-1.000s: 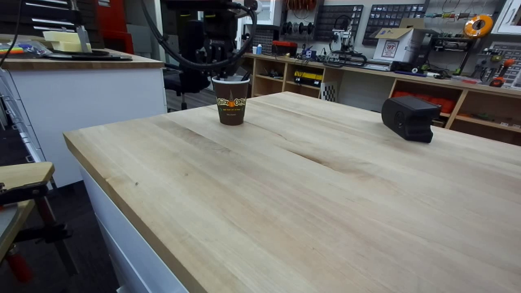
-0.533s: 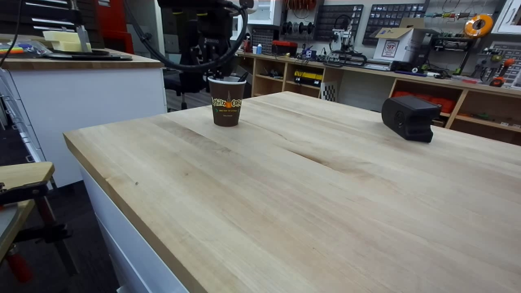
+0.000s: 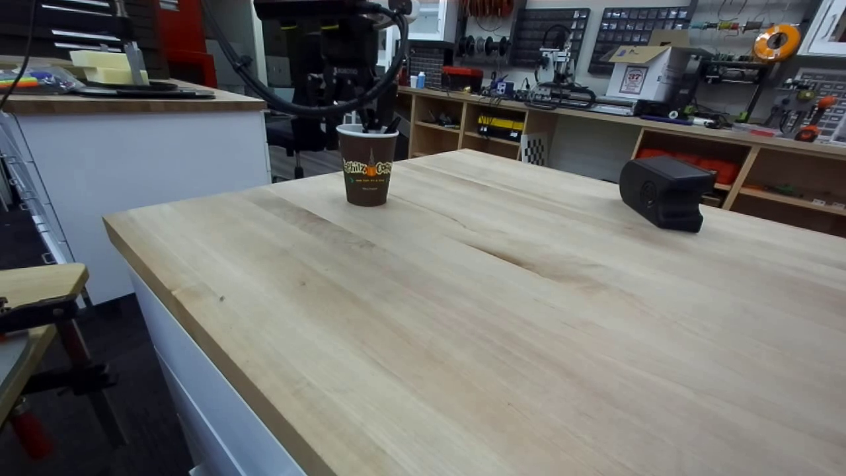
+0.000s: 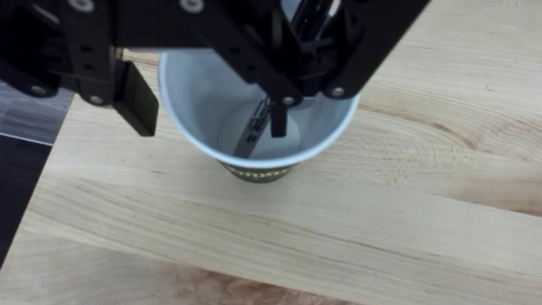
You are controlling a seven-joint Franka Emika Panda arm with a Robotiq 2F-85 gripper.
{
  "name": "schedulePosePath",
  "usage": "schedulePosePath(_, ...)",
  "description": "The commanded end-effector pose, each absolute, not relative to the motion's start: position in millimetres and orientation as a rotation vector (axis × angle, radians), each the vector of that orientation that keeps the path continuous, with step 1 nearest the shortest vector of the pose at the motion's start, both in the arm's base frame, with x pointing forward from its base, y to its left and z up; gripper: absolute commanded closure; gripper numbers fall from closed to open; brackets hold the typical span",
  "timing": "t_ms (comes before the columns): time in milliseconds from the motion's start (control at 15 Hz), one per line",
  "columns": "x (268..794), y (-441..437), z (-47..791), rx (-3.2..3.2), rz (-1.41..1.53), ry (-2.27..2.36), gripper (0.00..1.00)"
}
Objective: Pick the cup and move it to the left on the table
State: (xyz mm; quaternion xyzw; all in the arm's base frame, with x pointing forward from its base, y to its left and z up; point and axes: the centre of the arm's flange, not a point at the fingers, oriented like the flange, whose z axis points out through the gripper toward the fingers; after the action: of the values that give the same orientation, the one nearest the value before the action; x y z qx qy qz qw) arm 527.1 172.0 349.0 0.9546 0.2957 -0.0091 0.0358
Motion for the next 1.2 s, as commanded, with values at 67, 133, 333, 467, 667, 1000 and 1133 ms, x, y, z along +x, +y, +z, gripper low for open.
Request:
schedulePosePath(67, 510.4, 171.1, 364.6, 2.873, 0.042, 0.882, 0.0)
schedulePosePath(133, 509.7, 173.5, 368.7, 2.858, 0.052, 0.883, 0.0)
schedulePosePath(333, 506.6, 179.0, 381.4, 2.811, 0.121, 0.947, 0.0)
schedulePosePath(467, 504.9, 184.9, 391.7, 2.774, 0.209, 0.992, 0.0)
schedulePosePath(667, 500.1, 192.0, 407.8, 2.707, 0.33, 1.019, 0.0)
schedulePosePath(1000, 488.0, 174.3, 433.9, 2.68, 0.459, 0.694, 0.0)
schedulePosePath(1133, 482.3, 163.7, 442.9, 2.726, 0.461, 0.559, 0.0)
